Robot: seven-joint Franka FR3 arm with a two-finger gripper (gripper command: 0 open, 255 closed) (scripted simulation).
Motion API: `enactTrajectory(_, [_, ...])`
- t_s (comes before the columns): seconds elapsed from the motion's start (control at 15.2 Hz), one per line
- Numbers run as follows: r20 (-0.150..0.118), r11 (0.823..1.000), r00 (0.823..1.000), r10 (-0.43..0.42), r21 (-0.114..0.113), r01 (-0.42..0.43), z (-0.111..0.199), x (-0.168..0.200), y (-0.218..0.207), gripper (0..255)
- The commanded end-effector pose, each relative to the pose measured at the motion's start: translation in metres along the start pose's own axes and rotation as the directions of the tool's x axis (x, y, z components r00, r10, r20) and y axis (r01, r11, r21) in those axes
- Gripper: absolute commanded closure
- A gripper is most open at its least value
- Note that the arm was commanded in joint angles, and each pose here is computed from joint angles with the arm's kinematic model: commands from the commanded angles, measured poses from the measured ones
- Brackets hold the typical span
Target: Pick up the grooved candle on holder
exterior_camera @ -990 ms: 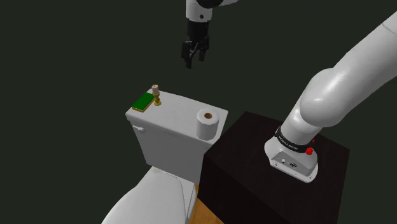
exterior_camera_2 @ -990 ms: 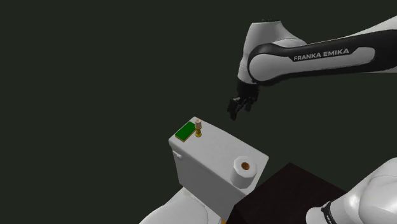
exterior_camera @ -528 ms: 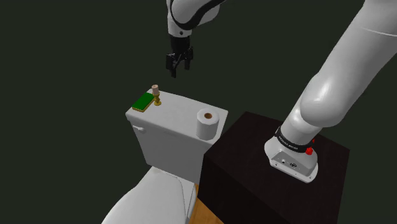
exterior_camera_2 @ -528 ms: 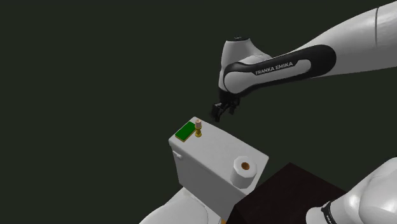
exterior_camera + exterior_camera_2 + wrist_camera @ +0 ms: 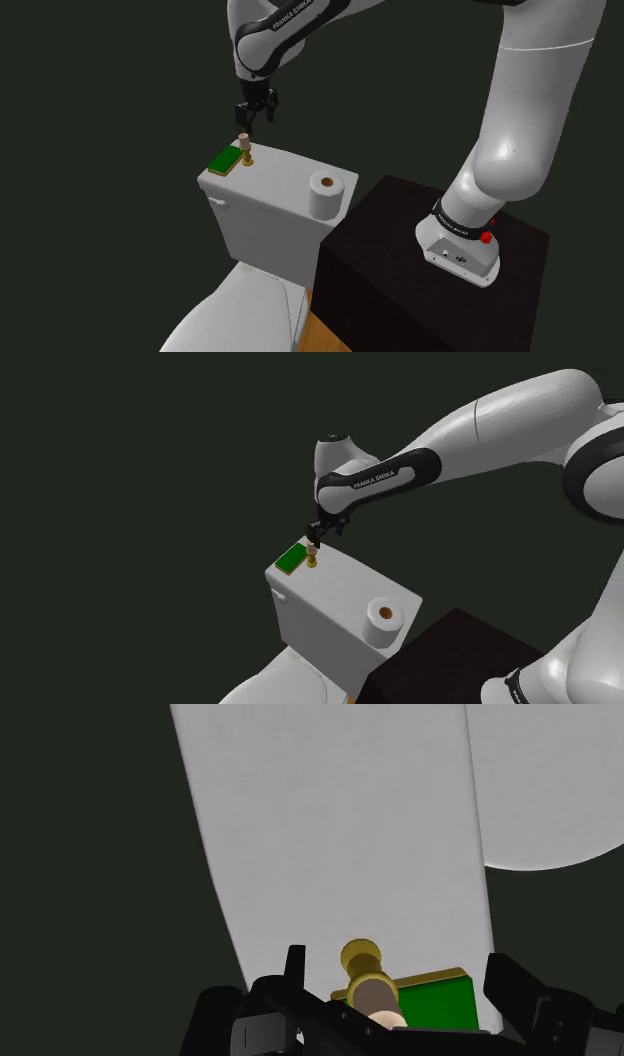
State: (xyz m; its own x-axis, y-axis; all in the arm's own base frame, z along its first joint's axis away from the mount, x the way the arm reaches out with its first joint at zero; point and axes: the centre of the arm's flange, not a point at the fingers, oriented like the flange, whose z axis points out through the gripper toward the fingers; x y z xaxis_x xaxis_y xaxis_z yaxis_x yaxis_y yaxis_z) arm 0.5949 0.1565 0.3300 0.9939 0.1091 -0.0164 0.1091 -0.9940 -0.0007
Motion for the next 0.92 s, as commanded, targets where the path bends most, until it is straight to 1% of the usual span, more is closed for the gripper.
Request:
enactTrajectory(0.0, [0.0,1.0,1.0,0.003,-0.01,-0.003,0.018,0.019,-0.006,0])
enactTrajectory(0.26, [-0.001,1.0,1.0,0.007,-0.027,-0.007,0.05,0.056,-0.016,0])
enactTrajectory(0.73, [-0.001,1.0,1.0,0.007,-0.027,-0.007,0.087,0.057,-0.016,0])
enactTrajectory(0.86, [-0.001,1.0,1.0,0.007,-0.027,-0.007,0.09,0.057,-0.016,0])
